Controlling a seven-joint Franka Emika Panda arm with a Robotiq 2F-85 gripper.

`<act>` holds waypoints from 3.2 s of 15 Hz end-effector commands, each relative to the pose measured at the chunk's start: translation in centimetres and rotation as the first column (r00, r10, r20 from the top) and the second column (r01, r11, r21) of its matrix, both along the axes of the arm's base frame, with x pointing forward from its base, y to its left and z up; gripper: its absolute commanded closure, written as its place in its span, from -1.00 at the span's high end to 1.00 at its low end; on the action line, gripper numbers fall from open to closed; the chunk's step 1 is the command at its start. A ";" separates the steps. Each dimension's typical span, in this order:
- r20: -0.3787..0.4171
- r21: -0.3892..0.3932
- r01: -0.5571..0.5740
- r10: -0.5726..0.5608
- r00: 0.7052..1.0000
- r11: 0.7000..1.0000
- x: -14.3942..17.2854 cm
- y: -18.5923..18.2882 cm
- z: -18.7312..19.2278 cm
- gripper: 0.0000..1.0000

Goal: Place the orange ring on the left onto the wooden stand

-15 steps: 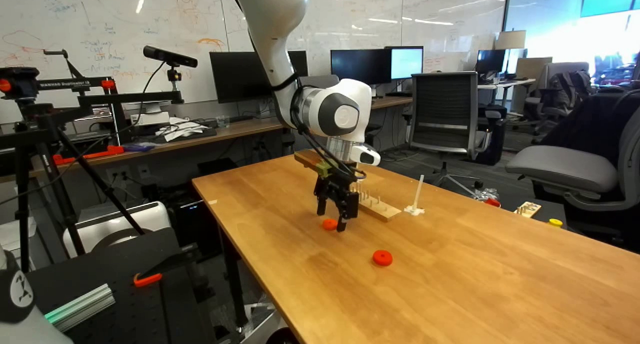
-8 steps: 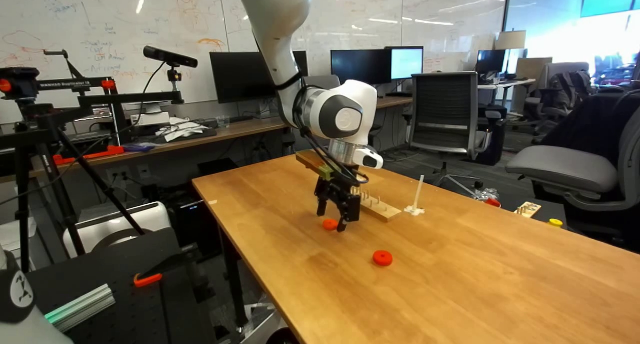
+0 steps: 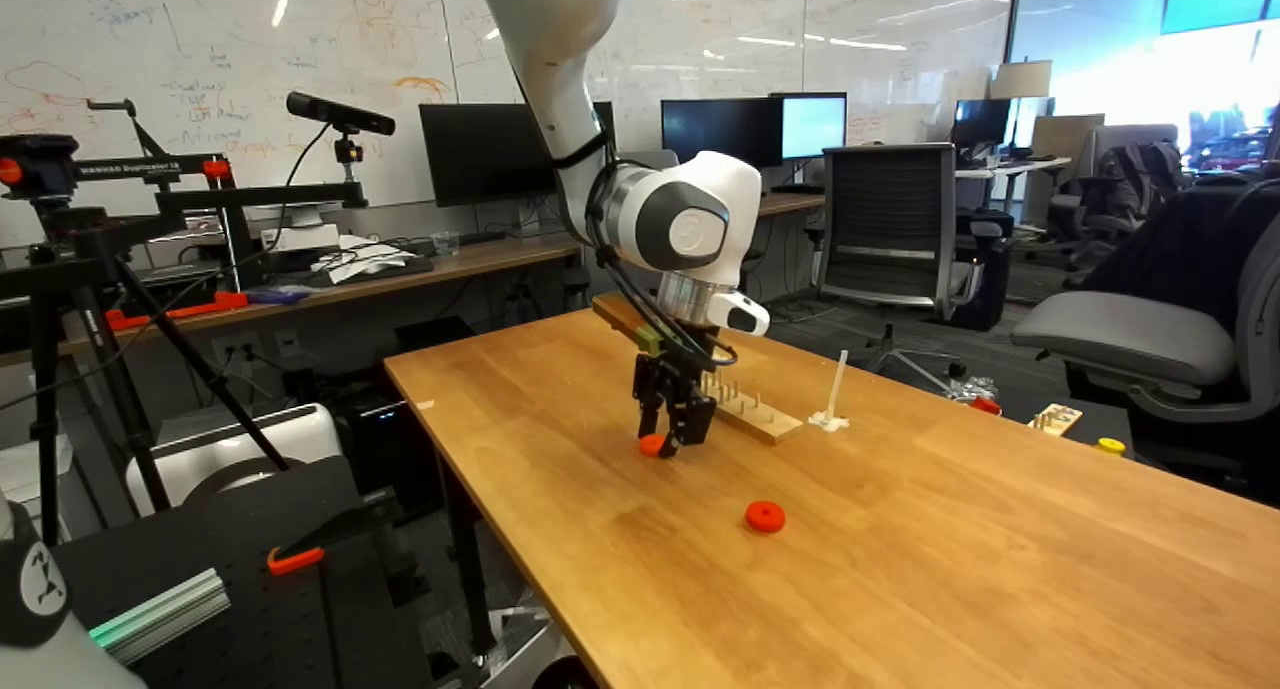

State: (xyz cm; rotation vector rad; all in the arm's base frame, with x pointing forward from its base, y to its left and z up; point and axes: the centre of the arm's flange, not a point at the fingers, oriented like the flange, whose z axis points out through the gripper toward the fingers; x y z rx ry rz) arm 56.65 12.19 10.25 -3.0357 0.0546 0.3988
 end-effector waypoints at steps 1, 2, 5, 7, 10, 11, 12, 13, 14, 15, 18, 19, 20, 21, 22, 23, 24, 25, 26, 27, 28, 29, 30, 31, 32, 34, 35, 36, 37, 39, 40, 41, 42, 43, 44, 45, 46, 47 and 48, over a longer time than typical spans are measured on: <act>-0.025 0.020 0.002 -0.002 1.000 1.000 -2.1 -0.7 1.2 -0.58; -0.022 0.016 0.006 -0.005 1.000 1.000 -2.3 -0.7 1.5 -0.62; -0.027 0.010 0.010 -0.009 1.000 1.000 -3.1 -0.5 1.7 -0.65; -0.026 0.011 0.010 -0.010 1.000 1.000 -3.4 -0.3 2.1 -0.65; -0.011 0.017 0.022 -0.022 1.000 1.000 -3.4 0.5 3.1 -0.65; -0.007 0.024 0.022 -0.022 1.000 0.999 -3.3 0.9 3.6 -0.65; 0.004 0.033 0.026 -0.026 1.000 0.999 -3.2 1.4 4.2 -0.65; 0.015 0.041 0.029 -0.030 0.999 0.999 -2.9 1.9 4.7 -0.65; 0.023 0.049 0.036 -0.037 0.999 0.998 -2.5 2.6 5.4 -0.65; 0.030 0.059 0.040 -0.042 0.999 0.997 -2.0 3.2 6.0 -0.65; 0.045 0.078 0.085 -0.089 0.995 0.993 0.1 5.0 7.7 -0.65; 0.053 0.082 0.103 -0.107 0.993 0.991 0.8 5.4 8.3 -0.65; 0.058 0.085 0.123 -0.128 0.990 0.989 1.7 5.7 8.8 -0.65; 0.066 0.090 0.144 -0.150 0.986 0.985 2.6 5.9 9.3 -0.65; 0.063 0.100 0.165 -0.172 0.983 0.981 3.6 6.0 10.1 -0.65; 0.059 0.104 0.180 -0.187 0.981 0.978 4.2 6.1 10.7 -0.65; 0.053 0.111 0.196 -0.203 0.978 0.974 5.1 6.1 11.4 -0.65; 0.050 0.116 0.212 -0.219 0.974 0.970 5.7 6.0 11.9 -0.65; 0.044 0.118 0.228 -0.234 0.971 0.967 6.4 5.9 12.3 -0.65; 0.041 0.119 0.242 -0.249 0.968 0.963 6.9 5.7 12.6 -0.65; 0.034 0.118 0.260 -0.265 0.964 0.958 7.4 5.3 12.7 -0.65; 0.030 0.117 0.276 -0.281 0.959 0.954 7.9 4.9 12.8 -0.65; 0.023 0.115 0.293 -0.297 0.955 0.949 8.4 4.3 12.6 -0.65; 0.018 0.112 0.307 -0.311 0.950 0.945 8.8 3.8 12.4 -0.65; 0.012 0.112 0.323 -0.327 0.945 0.940 9.2 3.0 12.2 -0.65; 0.001 0.114 0.352 -0.354 0.935 0.929 10.1 1.7 11.7 -0.65; -0.009 0.113 0.365 -0.367 0.930 0.924 10.5 1.1 11.4 -0.65; -0.016 0.115 0.378 -0.378 0.926 0.919 10.9 0.5 11.1 -0.65; -0.025 0.114 0.389 -0.388 0.921 0.914 11.2 0.1 10.7 -0.65; -0.035 0.111 0.402 -0.401 0.915 0.909 11.7 -0.4 10.1 -0.65; -0.040 0.108 0.406 -0.404 0.914 0.907 11.8 -0.5 9.6 -0.65; -0.043 0.104 0.410 -0.408 0.912 0.906 11.9 -0.5 9.3 -0.65; -0.050 0.100 0.412 -0.409 0.911 0.905 12.0 -0.5 8.8 -0.65; -0.056 0.097 0.416 -0.413 0.909 0.904 12.1 -0.5 8.4 -0.65; -0.060 0.094 0.421 -0.417 0.907 0.902 12.2 -0.6 8.1 -0.65; -0.064 0.093 0.427 -0.423 0.904 0.899 12.3 -0.8 7.8 -0.65; -0.069 0.093 0.433 -0.428 0.901 0.896 12.5 -1.2 7.5 -0.65; -0.072 0.094 0.439 -0.434 0.898 0.894 12.6 -1.5 7.4 -0.65; -0.077 0.094 0.446 -0.440 0.895 0.890 12.8 -1.9 7.2 -0.65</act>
